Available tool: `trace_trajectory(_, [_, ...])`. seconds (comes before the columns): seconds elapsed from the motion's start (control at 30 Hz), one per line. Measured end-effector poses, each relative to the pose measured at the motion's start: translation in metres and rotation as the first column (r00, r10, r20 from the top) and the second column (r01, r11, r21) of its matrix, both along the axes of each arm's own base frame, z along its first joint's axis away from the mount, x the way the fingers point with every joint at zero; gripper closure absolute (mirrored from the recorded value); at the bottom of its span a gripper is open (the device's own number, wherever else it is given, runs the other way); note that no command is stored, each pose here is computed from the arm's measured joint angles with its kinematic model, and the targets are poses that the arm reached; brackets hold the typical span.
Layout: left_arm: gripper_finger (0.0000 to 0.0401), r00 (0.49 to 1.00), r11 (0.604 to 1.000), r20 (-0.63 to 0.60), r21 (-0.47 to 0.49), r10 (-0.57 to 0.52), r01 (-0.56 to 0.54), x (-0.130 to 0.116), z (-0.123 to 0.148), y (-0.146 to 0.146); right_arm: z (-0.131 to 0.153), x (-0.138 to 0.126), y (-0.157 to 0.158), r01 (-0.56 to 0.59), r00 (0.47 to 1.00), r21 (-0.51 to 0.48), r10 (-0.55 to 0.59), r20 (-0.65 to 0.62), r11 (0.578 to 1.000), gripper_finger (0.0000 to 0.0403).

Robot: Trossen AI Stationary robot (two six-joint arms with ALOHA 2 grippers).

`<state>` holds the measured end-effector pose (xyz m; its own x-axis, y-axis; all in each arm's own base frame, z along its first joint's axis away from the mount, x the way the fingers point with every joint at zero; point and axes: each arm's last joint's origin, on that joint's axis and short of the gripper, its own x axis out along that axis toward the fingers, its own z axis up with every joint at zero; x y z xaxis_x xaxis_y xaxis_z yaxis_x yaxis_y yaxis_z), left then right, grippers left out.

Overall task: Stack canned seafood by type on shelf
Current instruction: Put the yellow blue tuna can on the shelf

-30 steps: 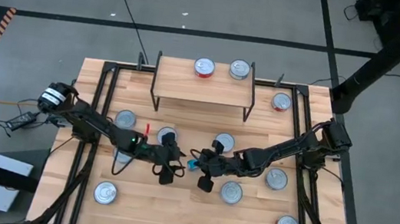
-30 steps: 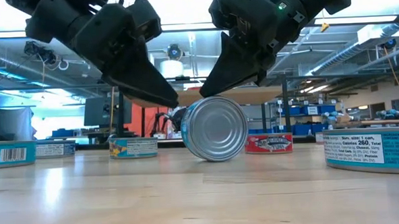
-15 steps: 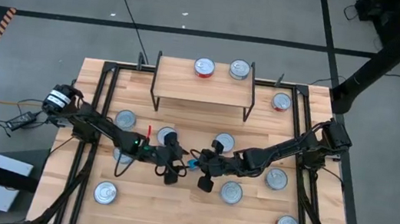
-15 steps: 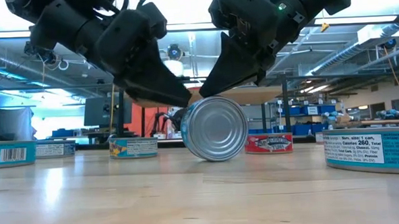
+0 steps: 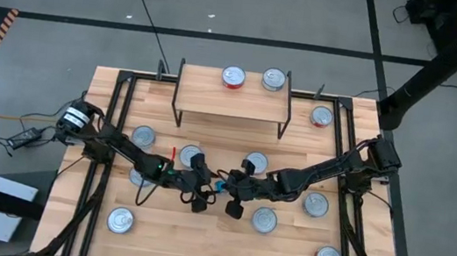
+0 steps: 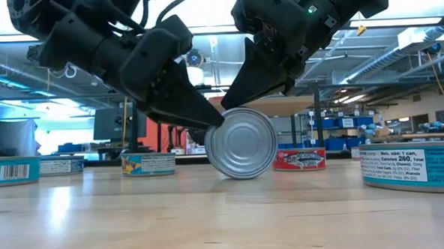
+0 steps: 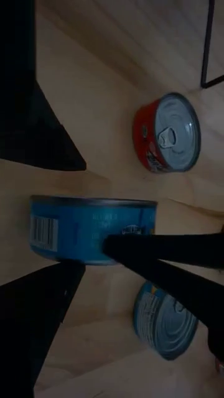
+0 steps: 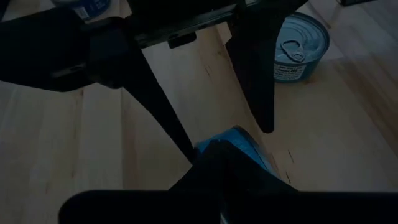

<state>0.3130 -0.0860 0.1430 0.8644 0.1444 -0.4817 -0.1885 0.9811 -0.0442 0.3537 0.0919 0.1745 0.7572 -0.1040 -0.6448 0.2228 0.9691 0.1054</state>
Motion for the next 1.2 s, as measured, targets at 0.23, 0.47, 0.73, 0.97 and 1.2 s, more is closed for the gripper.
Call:
trace_trajectory(0.23, [0.0164,0.999,0.998,0.024,0.049,-0.047,0.045,0.0018,0.003,-0.0009,0.0004,0.0003,0.0001,-0.005,1.0,-0.004,0.005,0.004,1.0,0.0396])
trace_trajectory(0.47, [0.0187,0.998,0.996,0.02,0.07,-0.063,0.062,0.0019,0.0031,-0.0011,0.0005,0.0005,0.0002,-0.008,1.0,-0.006,0.008,0.006,1.0,0.0396])
trace_trajectory(0.73, [0.0198,0.997,0.995,0.009,0.064,-0.08,0.079,0.0015,0.0023,-0.0015,0.0006,0.0006,0.0,-0.01,1.0,-0.009,0.011,0.007,1.0,0.0396])
trace_trajectory(0.97, [0.0199,0.993,0.99,0.003,0.072,-0.118,0.118,0.0016,0.0023,-0.0025,0.0007,0.0006,0.0001,-0.012,1.0,-0.01,0.012,0.007,1.0,0.0396])
trace_trajectory(1.2, [0.0179,0.994,0.992,0.008,0.059,-0.113,0.113,0.0018,0.0025,-0.0021,0.0007,0.0007,0.0001,-0.012,1.0,-0.01,0.012,0.008,1.0,0.0396])
